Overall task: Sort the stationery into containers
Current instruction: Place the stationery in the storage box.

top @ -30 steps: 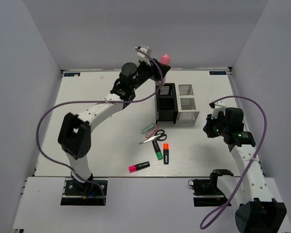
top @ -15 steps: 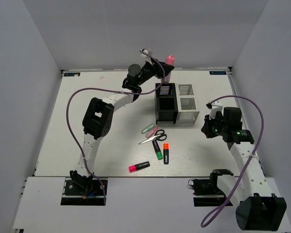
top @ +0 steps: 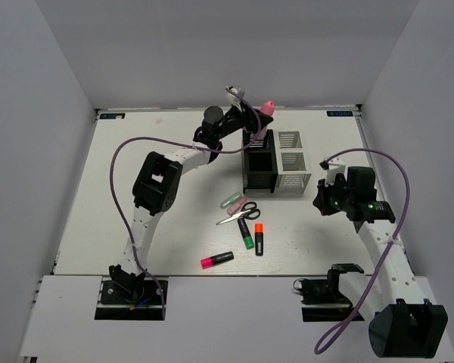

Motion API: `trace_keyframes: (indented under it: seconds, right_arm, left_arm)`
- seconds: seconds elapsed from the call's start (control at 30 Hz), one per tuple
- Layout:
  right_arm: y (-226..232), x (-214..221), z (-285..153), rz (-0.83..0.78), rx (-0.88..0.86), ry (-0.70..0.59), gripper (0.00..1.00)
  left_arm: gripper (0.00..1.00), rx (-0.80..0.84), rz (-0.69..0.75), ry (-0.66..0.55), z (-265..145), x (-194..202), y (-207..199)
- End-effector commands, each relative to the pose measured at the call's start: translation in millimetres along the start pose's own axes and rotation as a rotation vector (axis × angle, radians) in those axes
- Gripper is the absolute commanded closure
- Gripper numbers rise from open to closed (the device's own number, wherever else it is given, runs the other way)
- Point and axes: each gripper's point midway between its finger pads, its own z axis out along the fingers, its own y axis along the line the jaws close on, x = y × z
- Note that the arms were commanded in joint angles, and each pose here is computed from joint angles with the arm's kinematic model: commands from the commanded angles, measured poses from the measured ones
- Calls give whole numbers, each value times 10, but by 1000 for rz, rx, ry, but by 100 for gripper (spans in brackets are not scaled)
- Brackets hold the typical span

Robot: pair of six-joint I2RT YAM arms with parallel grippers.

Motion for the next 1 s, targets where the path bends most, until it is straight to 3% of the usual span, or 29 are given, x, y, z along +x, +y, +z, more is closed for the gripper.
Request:
trace_keyframes:
  seconds: [0.0,0.97]
  right_arm:
    - [11,-55,16,-33,-14,-15,100]
    - [47,-52,9,-44,-41,0,91]
  left_arm:
    - [100,53,76,-29,75,-252,-137]
    - [100,-3,73,80,46,295,113]
